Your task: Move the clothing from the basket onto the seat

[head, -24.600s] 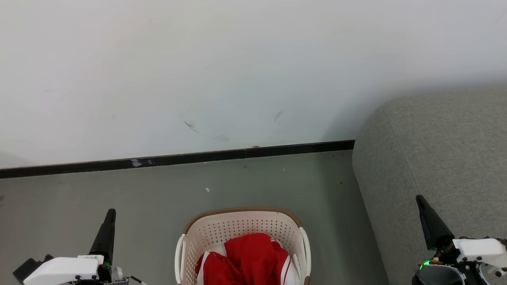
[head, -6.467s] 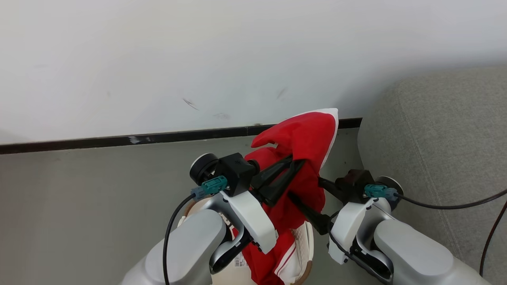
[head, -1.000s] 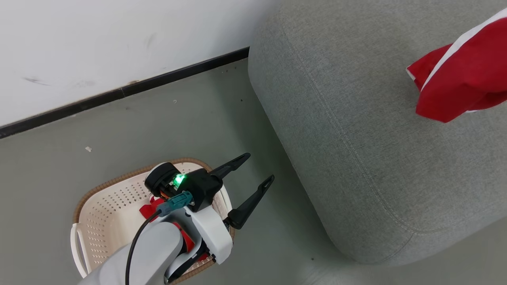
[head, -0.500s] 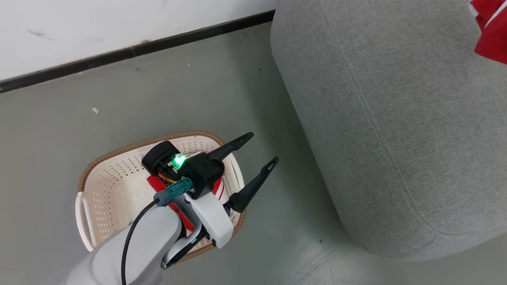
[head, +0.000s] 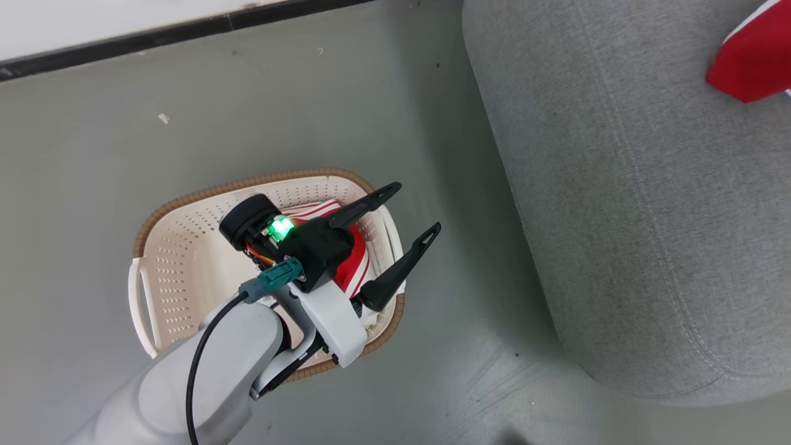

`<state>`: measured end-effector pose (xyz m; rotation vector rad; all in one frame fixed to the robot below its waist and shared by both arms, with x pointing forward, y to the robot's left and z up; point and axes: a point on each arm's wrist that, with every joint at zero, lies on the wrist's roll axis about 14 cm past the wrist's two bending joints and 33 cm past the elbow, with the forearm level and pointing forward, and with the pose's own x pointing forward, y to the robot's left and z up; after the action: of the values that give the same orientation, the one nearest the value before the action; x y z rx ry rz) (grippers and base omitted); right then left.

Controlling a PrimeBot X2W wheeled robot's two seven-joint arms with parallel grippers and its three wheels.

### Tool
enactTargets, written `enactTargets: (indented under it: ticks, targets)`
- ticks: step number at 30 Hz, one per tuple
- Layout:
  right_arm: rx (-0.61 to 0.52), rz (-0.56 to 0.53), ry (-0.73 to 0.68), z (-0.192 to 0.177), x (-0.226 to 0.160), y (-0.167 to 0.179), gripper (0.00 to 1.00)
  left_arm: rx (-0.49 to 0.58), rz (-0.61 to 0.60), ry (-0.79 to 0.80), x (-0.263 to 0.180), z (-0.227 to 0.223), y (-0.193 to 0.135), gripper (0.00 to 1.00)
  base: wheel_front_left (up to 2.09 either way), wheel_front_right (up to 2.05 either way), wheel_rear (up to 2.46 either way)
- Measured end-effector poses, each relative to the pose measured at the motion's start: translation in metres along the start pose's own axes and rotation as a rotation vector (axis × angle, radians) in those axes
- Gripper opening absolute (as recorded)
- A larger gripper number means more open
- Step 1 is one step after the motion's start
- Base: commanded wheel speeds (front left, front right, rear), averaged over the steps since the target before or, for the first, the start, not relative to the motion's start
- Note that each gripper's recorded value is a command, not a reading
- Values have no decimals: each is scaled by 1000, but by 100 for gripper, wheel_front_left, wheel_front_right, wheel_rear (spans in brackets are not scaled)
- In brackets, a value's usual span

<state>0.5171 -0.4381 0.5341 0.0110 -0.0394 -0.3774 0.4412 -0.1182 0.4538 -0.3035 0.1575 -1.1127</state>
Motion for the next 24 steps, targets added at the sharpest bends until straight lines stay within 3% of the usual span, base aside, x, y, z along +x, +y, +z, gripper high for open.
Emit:
enactTargets:
  ticks: [14,22,24]
  targets:
    - [10,29,234,-76,-13,17,0,14,6,0,1,-2,13,100,0,0,0]
    - [39,65,354,-98,-29,29,0,27,-4,0,4,-1,11,100,0,0,0]
    - [58,56,382,-102,-35,26,4,30,-5,0,4,0,11,100,0,0,0]
